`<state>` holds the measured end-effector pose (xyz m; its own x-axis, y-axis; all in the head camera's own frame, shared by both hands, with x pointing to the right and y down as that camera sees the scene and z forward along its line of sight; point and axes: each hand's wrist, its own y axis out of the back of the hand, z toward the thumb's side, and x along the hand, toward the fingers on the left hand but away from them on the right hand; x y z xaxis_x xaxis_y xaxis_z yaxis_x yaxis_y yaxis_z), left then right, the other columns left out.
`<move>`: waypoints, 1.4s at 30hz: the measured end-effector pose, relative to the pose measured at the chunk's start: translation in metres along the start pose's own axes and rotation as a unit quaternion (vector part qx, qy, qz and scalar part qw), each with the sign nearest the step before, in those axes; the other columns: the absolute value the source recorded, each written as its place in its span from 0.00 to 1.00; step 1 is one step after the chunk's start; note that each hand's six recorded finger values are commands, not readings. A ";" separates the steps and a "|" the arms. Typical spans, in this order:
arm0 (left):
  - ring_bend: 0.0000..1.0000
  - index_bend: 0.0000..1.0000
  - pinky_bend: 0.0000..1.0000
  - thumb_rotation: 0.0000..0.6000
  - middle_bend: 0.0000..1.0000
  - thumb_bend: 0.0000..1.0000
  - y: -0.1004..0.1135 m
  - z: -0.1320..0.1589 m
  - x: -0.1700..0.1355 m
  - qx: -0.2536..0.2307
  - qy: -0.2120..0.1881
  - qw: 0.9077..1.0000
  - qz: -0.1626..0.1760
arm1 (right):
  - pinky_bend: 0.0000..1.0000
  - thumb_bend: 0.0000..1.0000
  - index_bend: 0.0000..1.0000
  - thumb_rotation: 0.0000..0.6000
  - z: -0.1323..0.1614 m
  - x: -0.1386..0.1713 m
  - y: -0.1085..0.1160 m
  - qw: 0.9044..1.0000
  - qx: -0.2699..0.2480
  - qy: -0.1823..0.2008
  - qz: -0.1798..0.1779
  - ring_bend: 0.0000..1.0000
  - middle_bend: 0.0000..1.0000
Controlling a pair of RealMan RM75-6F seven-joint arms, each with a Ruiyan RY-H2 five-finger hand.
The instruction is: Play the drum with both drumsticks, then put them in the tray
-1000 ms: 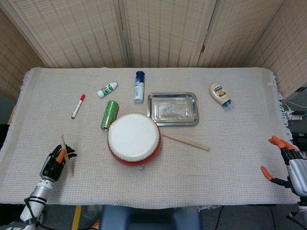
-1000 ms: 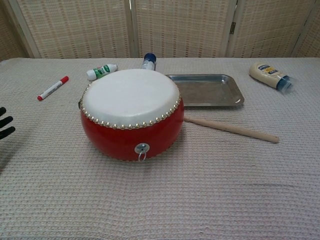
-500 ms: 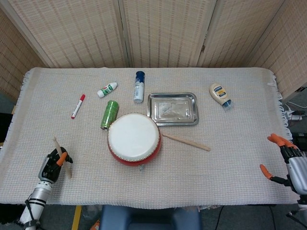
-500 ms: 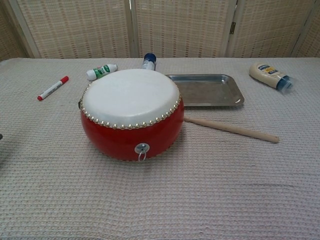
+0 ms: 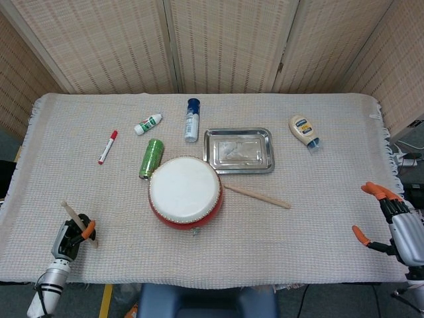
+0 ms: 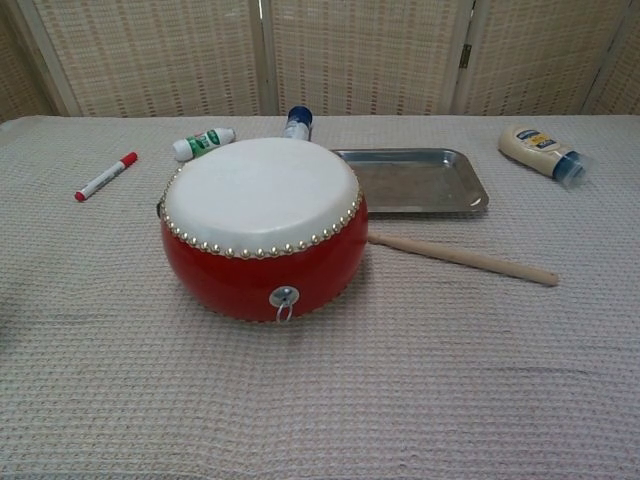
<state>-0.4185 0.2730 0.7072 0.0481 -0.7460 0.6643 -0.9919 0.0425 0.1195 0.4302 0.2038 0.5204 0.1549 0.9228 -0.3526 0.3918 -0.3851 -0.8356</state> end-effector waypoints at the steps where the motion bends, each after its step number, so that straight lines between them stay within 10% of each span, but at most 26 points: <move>1: 0.76 0.69 0.72 1.00 0.80 0.37 0.000 -0.001 -0.001 0.005 0.000 1.000 0.000 | 0.14 0.27 0.05 0.83 0.000 0.000 0.000 1.000 0.000 0.000 0.000 0.04 0.15; 21: 0.90 0.83 0.90 1.00 0.94 0.40 -0.002 -0.027 -0.004 0.054 0.015 0.998 0.006 | 0.14 0.27 0.05 0.83 -0.001 0.004 -0.003 1.000 -0.007 -0.007 0.002 0.03 0.15; 33: 1.00 1.00 1.00 1.00 1.00 0.69 0.004 -0.031 -0.001 0.100 0.005 0.995 0.020 | 0.14 0.27 0.09 0.83 0.001 0.004 -0.005 1.000 -0.006 -0.013 0.003 0.03 0.15; 42: 1.00 1.00 1.00 1.00 1.00 0.70 0.012 -0.009 -0.001 0.263 -0.027 0.964 0.022 | 0.16 0.27 0.27 0.84 0.003 -0.013 -0.024 0.998 -0.014 -0.051 0.033 0.04 0.15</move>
<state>-0.4296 0.2802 0.7144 0.0118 -0.7858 0.6184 -0.9157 -0.2569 -0.3090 0.4163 0.2007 0.5439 0.0895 0.8890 -0.4490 0.4097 -0.4438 -0.7970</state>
